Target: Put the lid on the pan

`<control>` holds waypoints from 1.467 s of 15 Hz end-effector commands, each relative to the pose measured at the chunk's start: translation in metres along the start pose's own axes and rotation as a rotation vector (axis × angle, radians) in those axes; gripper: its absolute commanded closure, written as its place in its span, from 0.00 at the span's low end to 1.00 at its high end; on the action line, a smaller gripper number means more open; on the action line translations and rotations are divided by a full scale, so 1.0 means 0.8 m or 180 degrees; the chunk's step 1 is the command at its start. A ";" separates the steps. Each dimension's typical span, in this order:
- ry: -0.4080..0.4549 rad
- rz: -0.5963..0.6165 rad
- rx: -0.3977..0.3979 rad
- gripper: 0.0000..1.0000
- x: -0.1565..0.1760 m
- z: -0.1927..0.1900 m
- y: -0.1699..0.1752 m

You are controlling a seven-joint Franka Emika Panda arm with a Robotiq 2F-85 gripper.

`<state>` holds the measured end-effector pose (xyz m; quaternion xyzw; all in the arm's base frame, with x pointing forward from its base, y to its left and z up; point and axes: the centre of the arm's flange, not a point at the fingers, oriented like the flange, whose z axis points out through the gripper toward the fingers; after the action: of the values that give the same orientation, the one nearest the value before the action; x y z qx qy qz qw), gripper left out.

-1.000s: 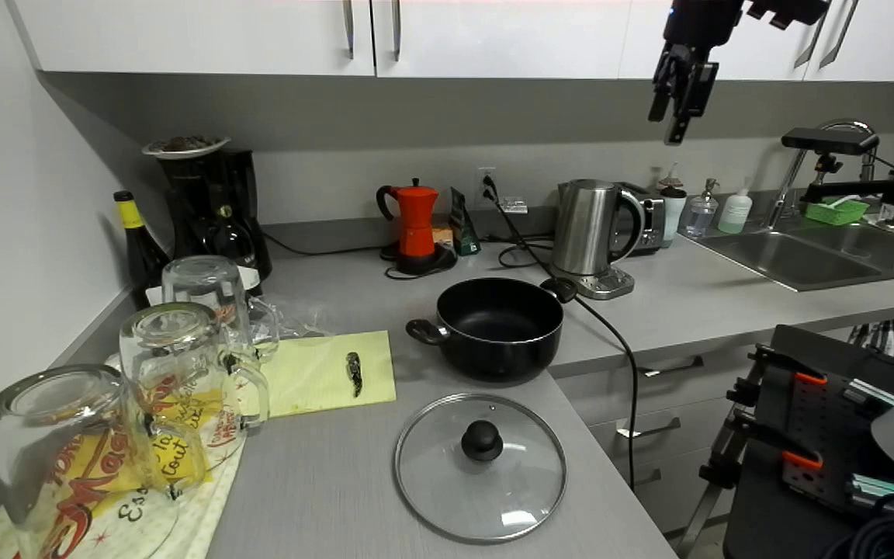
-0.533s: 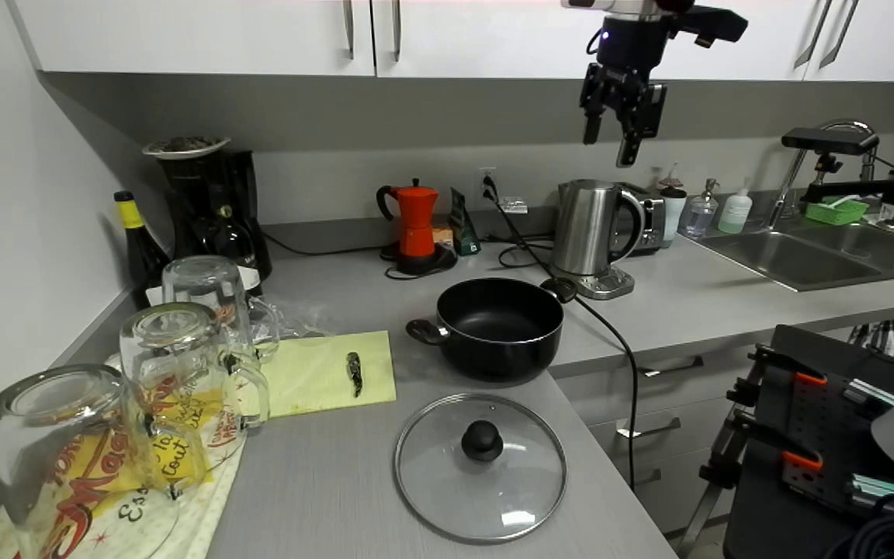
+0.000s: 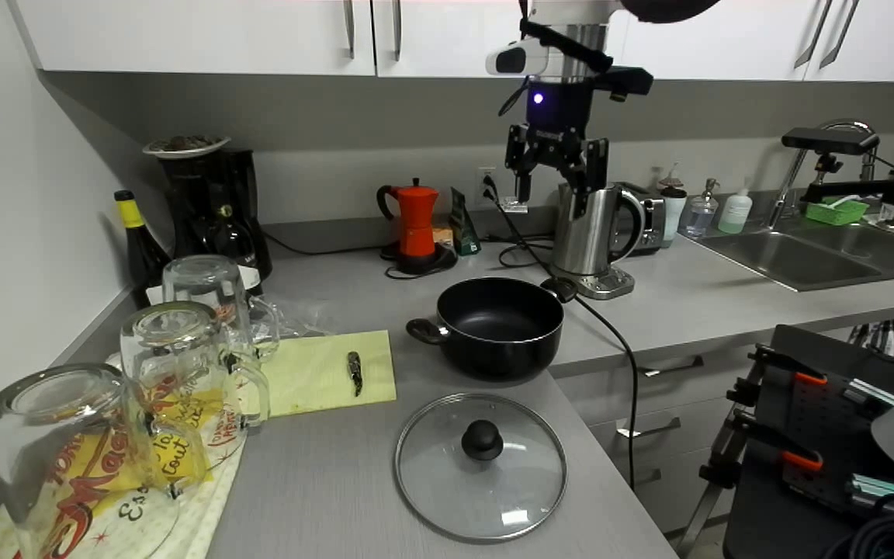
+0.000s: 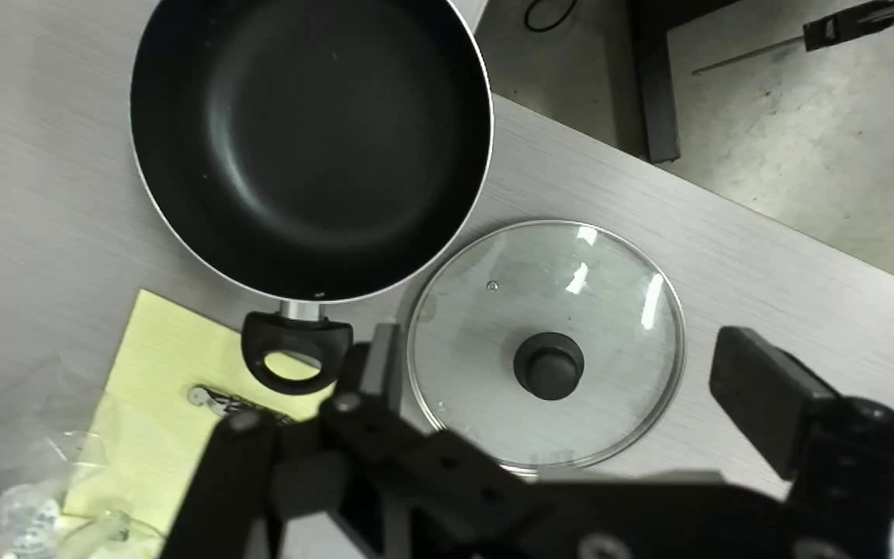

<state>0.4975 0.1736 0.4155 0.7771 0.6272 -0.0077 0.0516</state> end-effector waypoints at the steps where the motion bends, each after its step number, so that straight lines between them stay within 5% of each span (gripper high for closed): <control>1: 0.0025 -0.0407 0.0168 0.00 0.029 0.040 0.032; 8: -0.0087 -0.0916 0.0450 0.00 0.075 0.127 0.018; 22: 0.0198 -0.1456 0.0426 0.00 0.218 0.261 -0.061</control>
<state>0.4904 0.3182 0.2127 0.6208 0.7823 -0.0445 -0.0248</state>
